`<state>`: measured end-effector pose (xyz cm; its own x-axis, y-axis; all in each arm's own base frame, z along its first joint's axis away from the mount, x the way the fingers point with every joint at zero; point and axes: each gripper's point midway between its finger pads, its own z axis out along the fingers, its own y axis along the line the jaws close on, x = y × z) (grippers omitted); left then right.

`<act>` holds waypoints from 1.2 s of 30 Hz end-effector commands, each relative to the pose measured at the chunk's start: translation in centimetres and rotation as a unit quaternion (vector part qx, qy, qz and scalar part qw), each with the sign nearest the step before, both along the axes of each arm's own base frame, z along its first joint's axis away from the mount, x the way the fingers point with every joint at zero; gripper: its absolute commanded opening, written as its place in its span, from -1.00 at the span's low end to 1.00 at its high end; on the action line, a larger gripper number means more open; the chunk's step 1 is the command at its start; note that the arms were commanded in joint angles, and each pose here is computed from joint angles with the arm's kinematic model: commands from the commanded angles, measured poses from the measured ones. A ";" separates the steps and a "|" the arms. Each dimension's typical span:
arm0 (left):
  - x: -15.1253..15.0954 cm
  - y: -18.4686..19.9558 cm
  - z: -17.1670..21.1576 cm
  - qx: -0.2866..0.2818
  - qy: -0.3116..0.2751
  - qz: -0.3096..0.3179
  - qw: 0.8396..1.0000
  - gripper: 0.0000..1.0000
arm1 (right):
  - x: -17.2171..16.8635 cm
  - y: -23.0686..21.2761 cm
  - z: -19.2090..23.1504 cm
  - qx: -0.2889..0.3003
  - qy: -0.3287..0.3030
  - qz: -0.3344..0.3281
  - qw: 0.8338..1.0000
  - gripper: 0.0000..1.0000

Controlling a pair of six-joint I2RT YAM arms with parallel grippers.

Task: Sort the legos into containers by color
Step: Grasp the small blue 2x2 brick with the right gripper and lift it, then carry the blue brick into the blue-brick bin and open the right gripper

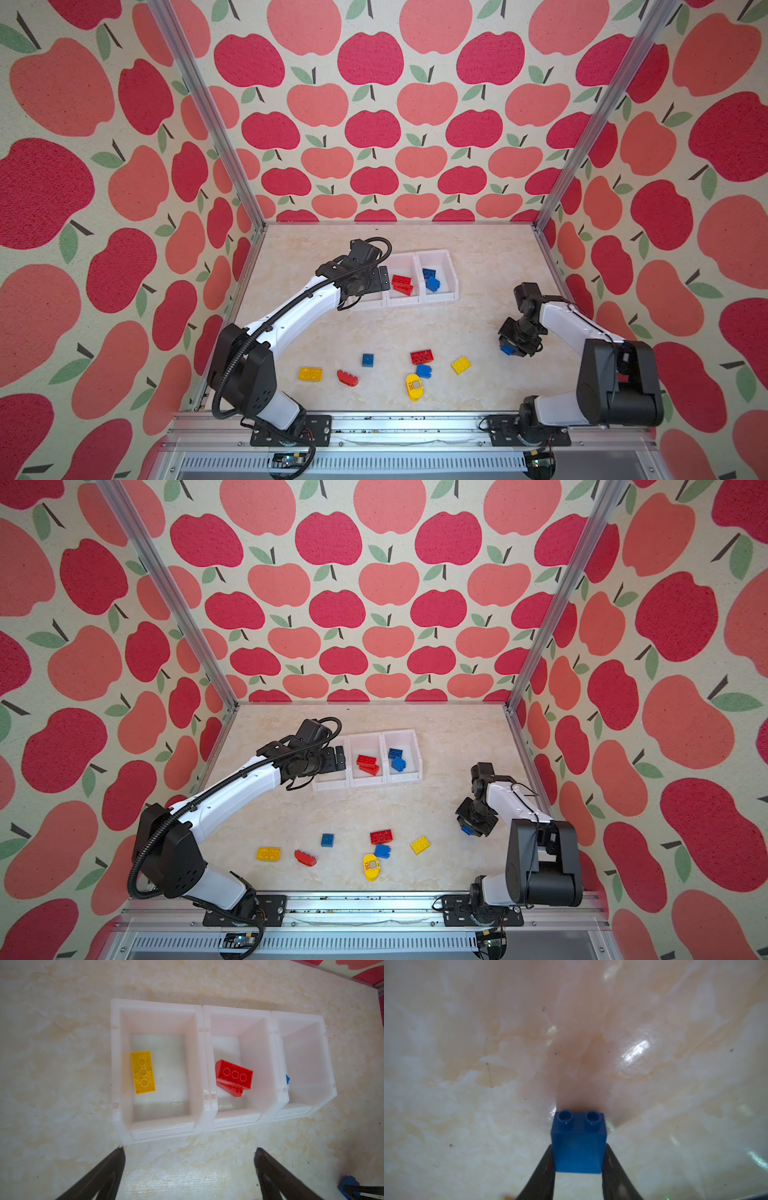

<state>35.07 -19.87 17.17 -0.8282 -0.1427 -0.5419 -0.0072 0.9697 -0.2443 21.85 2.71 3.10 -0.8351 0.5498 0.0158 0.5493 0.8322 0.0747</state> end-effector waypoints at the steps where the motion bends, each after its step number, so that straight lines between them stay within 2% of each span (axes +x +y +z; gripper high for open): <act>1: -0.5 1.4 0.3 0.001 -0.006 0.025 1.000 0.98 | 1.8 0.6 2.6 -0.012 -0.038 0.021 0.999 -0.35; 8: -1.6 3.3 -0.1 -0.002 -0.001 0.050 0.999 0.99 | 6.0 4.7 7.0 -0.018 -0.118 0.120 0.986 -0.36; 14: -2.4 4.6 -0.2 -0.008 -0.003 0.070 0.998 1.00 | 9.6 10.0 10.4 -0.030 -0.171 0.238 0.955 -0.36; 21: -3.7 6.1 -0.6 -0.006 0.000 0.091 0.996 1.00 | 12.6 15.2 12.4 -0.043 -0.201 0.345 0.916 -0.36; 27: -4.7 7.3 -0.8 -0.007 0.001 0.109 0.994 0.98 | 15.1 18.1 12.7 -0.038 -0.211 0.395 0.893 -0.36; 36: -5.6 8.4 -1.1 -0.007 0.004 0.127 0.992 0.98 | 18.4 20.3 11.0 -0.044 -0.205 0.426 0.880 -0.35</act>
<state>30.23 -12.67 16.68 -0.7694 -0.3382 -0.5419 -0.2080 0.9348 -0.2880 39.84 22.56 14.51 -0.8795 -0.2409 -0.4105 -0.2910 0.9546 0.0633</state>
